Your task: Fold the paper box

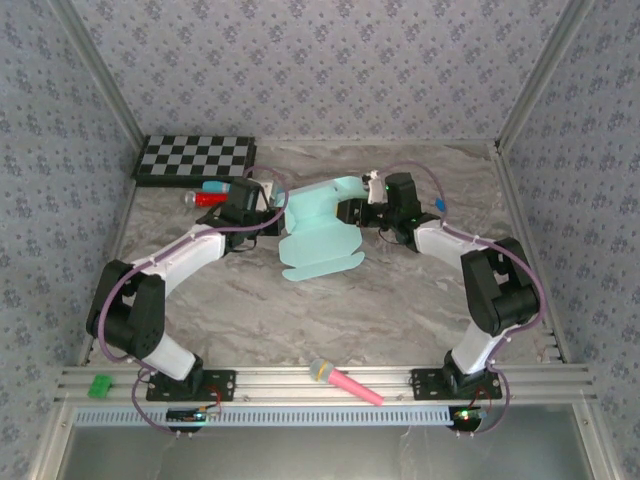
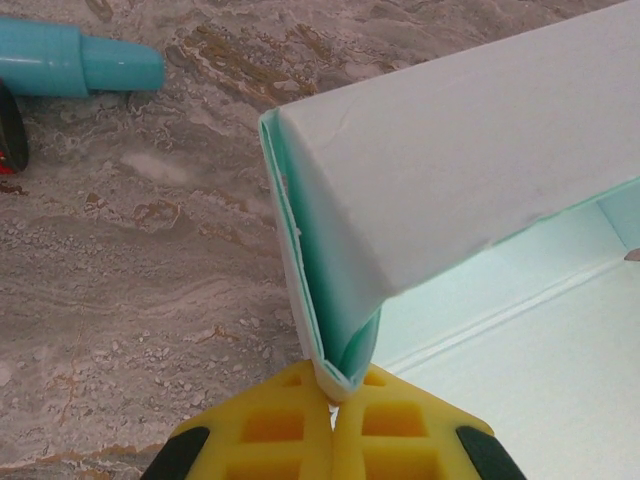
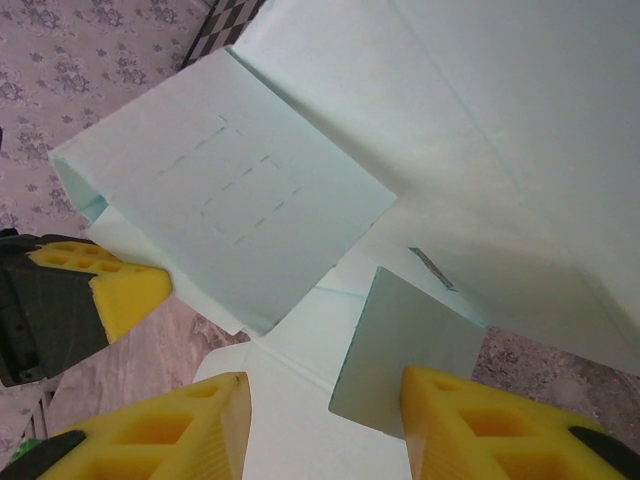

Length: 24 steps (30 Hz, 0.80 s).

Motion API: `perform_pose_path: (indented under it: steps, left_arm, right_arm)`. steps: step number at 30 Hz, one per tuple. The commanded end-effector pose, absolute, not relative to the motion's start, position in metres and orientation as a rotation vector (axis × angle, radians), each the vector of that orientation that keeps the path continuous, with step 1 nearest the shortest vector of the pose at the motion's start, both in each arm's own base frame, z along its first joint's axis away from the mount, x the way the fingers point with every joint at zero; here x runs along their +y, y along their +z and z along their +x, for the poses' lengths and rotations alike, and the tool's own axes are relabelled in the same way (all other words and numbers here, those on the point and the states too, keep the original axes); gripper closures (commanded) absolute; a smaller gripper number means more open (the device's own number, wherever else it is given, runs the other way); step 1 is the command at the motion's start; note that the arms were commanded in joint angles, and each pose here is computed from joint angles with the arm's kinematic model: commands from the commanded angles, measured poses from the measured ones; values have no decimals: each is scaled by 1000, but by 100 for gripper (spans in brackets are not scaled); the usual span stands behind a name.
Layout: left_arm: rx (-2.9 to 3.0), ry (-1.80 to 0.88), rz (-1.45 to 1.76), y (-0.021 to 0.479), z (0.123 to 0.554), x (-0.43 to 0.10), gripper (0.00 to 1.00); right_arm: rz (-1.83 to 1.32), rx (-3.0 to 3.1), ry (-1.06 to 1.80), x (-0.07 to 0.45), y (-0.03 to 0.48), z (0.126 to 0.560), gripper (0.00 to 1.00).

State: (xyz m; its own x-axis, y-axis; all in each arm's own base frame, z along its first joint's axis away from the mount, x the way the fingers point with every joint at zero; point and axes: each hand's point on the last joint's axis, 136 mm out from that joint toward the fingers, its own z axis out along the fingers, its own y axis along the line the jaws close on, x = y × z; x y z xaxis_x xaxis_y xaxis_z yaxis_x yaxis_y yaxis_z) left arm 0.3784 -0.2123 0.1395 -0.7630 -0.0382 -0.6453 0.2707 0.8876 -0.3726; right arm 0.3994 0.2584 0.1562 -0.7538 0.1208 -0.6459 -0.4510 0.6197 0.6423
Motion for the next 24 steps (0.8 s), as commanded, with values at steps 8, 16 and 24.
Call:
perform_pose_path:
  steps: [8,16,24]
  left_arm:
    - [2336,-580,147,154,388,-214,100]
    - [2339,-533,179,157,394,-204,100]
    - [2328,-510,290,168,395,-199,100]
  right_arm:
    - [-298,2182,947,244,174,394,53]
    - [-324,2207,746,205,190,377,47]
    - [-245,2200,635,148,205,376,47]
